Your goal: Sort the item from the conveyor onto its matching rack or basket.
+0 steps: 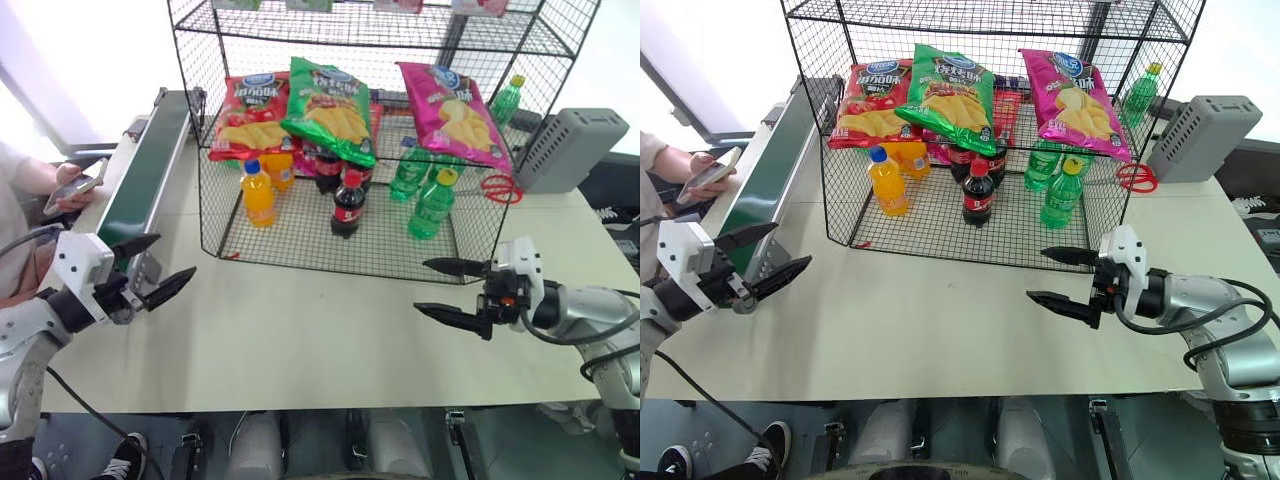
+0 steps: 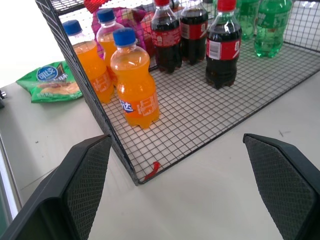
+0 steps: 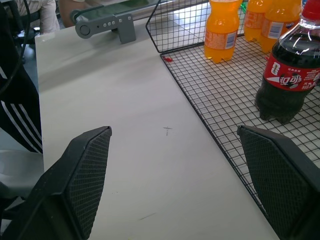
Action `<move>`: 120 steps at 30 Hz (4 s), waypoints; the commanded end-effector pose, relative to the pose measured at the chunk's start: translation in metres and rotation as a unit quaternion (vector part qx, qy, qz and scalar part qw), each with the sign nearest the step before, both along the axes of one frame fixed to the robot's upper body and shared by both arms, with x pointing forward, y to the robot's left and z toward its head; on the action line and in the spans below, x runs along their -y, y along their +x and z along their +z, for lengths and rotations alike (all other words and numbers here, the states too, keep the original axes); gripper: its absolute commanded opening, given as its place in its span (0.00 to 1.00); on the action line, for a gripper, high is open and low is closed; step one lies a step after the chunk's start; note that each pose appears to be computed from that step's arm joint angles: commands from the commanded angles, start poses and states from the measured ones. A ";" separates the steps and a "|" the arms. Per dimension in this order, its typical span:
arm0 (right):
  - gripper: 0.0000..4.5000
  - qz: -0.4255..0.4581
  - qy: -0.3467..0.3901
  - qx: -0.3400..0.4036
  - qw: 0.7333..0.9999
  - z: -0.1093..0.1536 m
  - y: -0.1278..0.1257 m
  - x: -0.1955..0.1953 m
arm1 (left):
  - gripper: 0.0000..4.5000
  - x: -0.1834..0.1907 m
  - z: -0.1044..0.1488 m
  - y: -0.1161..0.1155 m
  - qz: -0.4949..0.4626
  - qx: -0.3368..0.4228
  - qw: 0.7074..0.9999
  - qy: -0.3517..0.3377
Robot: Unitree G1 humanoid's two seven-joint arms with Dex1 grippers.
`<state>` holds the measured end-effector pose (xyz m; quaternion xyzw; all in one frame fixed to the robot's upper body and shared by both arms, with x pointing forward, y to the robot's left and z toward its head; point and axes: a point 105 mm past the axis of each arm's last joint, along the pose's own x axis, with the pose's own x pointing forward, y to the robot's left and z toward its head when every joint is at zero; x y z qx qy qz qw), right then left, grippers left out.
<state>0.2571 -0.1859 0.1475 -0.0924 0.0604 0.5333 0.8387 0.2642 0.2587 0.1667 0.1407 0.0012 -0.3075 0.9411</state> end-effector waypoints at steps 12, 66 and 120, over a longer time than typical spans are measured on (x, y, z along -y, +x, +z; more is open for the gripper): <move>0.93 0.001 -0.012 0.036 0.999 0.013 0.006 0.003 | 1.00 -0.001 0.009 -0.003 -0.035 0.011 0.999 0.006; 0.93 0.016 -0.036 0.052 0.998 0.009 0.014 -0.002 | 1.00 0.002 0.011 -0.006 -0.055 0.021 0.998 0.002; 0.93 0.017 -0.058 0.070 0.996 0.008 0.017 0.001 | 1.00 0.010 0.004 0.003 -0.074 0.021 0.997 0.014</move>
